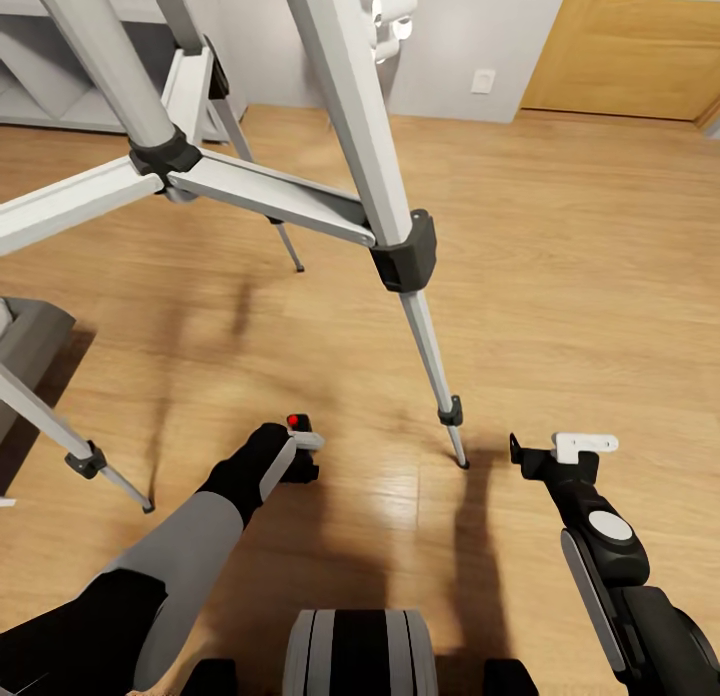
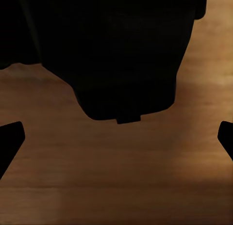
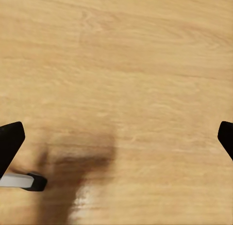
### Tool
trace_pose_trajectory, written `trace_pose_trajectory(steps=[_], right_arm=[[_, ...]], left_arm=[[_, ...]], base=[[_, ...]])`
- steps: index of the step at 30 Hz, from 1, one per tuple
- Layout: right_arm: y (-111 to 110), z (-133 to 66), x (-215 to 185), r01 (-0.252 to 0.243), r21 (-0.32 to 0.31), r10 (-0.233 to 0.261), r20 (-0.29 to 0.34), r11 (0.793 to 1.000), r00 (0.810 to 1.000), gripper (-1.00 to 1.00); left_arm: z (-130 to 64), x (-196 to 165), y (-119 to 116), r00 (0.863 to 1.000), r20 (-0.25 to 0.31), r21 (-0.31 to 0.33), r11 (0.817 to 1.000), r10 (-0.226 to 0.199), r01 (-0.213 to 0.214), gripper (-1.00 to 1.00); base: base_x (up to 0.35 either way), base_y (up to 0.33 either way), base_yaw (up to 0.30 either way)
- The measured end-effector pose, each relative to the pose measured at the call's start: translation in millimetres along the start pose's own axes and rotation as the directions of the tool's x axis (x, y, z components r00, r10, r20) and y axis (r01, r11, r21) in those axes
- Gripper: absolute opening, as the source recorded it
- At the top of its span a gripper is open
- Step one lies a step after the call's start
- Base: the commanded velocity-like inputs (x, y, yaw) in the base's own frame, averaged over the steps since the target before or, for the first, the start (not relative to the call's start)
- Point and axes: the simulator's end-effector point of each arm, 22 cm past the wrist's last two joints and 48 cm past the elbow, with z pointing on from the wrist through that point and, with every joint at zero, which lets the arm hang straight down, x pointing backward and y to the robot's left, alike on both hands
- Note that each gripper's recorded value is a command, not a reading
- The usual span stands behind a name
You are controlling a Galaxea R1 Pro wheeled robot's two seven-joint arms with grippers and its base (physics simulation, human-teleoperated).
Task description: Attach the digital camera to the camera tripod in the bedroom.
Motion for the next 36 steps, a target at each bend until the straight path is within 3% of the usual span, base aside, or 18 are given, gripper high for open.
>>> trace_pose_trajectory(steps=[24, 36], right_arm=[[1.9, 6.4, 16.4, 0.007, -0.001, -0.007, -0.03, 1.0, 1.0, 1.0], [0.9, 6.6, 16.3, 0.007, 0.001, -0.007, -0.029, 1.0, 1.0, 1.0]], left_arm=[[15.8, 10.1, -1.1, 1.0, -0.029, 0.003, 1.0, 0.0, 0.0, 1.0], [8.6, -4.5, -1.7, 1.0, 0.01, 0.008, 1.0, -0.003, 0.003, 1.0]], base=[[0.0, 0.0, 0.0], [0.0, 0.0, 0.0]])
